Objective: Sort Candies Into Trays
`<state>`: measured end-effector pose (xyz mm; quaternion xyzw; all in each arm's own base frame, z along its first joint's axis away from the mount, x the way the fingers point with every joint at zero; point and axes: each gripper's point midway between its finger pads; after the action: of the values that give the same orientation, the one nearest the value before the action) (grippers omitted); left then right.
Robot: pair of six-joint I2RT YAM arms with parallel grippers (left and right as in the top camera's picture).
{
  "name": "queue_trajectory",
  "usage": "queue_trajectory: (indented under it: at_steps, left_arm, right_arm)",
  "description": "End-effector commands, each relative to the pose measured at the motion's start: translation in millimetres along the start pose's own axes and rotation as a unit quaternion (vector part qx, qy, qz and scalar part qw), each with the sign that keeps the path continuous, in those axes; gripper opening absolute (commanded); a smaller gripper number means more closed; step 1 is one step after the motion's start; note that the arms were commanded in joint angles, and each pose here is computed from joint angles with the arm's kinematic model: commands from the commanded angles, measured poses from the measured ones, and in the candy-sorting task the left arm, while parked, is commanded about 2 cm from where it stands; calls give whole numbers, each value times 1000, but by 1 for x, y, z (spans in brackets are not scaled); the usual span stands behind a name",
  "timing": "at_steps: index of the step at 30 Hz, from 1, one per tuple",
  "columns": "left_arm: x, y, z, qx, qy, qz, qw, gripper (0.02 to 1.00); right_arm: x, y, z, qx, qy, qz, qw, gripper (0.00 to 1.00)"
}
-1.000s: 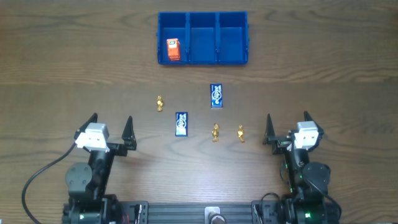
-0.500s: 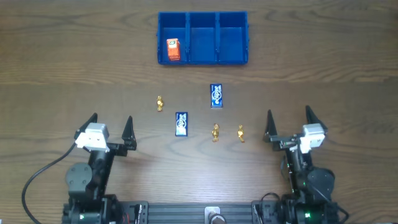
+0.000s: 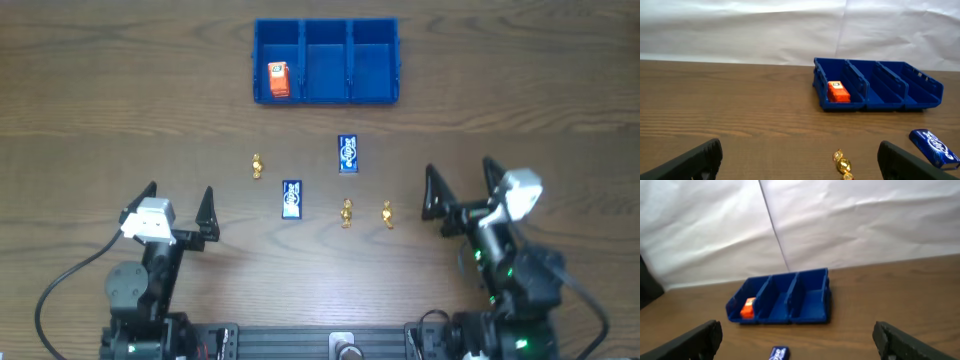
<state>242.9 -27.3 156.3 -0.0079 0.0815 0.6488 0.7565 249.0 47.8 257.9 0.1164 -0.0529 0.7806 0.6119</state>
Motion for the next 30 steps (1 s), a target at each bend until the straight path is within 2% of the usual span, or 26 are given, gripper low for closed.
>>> queue_trajectory:
  at_steps: [1,7,11,18,21,30]
  left_arm:
    - [0,-1,-16,23,-4,-5,1000,998]
    - [0,-1,-16,22,-4,-5,1000,998]
    - [0,-1,-16,23,-4,-5,1000,998]
    - [0,-1,-16,23,-4,-5,1000,998]
    - [0,-1,-16,23,-4,-5,1000,998]
    - [0,-1,-16,22,-4,-5,1000,998]
  right_arm:
    - [14,-27,24,71,-10,16,997,998]
    - [50,-79,5,202,-17,60,977,998]
    - [98,-110,-31,309,6,92,946,998]
    - [144,-139,-111,460,22,40,887,996]
    - [172,-142,-153,510,37,37,859,998]
    - [196,-125,-229,575,23,-19,817,998]
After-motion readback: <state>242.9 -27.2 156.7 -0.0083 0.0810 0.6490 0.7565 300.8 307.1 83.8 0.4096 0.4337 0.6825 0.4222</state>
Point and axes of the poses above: each gripper's point midway between its finger pads, its own y axis back along the fingers, its own x axis along the line the jaws close on, z = x × y, and after that the axes turned 2 degrees about y, right-handed
